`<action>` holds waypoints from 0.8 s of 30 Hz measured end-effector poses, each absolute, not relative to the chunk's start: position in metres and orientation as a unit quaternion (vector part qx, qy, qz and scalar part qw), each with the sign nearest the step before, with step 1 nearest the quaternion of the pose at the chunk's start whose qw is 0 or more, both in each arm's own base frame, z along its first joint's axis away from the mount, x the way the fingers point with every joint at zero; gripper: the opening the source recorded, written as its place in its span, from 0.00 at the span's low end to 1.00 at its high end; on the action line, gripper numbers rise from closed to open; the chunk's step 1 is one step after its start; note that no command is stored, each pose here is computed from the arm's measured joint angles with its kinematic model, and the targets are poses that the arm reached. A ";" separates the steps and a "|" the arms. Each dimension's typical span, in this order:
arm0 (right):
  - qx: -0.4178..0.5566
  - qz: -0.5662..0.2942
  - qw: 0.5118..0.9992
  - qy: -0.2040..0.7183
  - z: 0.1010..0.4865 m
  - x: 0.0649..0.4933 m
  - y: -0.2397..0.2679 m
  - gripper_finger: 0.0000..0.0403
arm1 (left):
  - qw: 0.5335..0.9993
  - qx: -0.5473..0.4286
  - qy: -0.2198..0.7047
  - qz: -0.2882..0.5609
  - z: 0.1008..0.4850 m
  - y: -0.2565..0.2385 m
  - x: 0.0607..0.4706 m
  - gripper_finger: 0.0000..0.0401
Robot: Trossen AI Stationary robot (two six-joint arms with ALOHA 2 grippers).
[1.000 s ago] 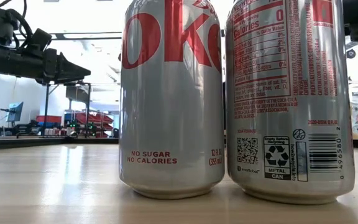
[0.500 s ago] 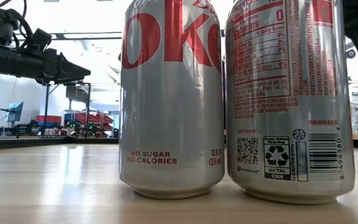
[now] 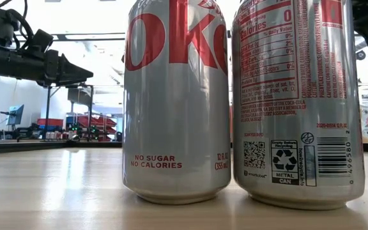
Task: Place canned beverage on shelf
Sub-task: Put the red soda can on the shelf aligned with the other red soda can
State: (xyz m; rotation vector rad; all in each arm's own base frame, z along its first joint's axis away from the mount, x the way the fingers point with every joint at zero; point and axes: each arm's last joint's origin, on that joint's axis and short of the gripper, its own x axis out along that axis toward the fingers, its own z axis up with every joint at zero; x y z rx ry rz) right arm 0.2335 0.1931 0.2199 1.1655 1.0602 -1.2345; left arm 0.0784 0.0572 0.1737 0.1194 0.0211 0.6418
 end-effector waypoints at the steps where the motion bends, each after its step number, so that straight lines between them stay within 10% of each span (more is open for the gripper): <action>1: 0.489 -0.520 0.540 0.446 0.220 0.233 0.193 0.72 | 0.947 0.059 0.010 0.315 0.174 0.057 0.078 0.99; 24: 0.494 -0.530 0.530 0.439 0.220 0.233 0.192 0.72 | 0.947 0.059 0.010 0.315 0.174 0.057 0.078 0.99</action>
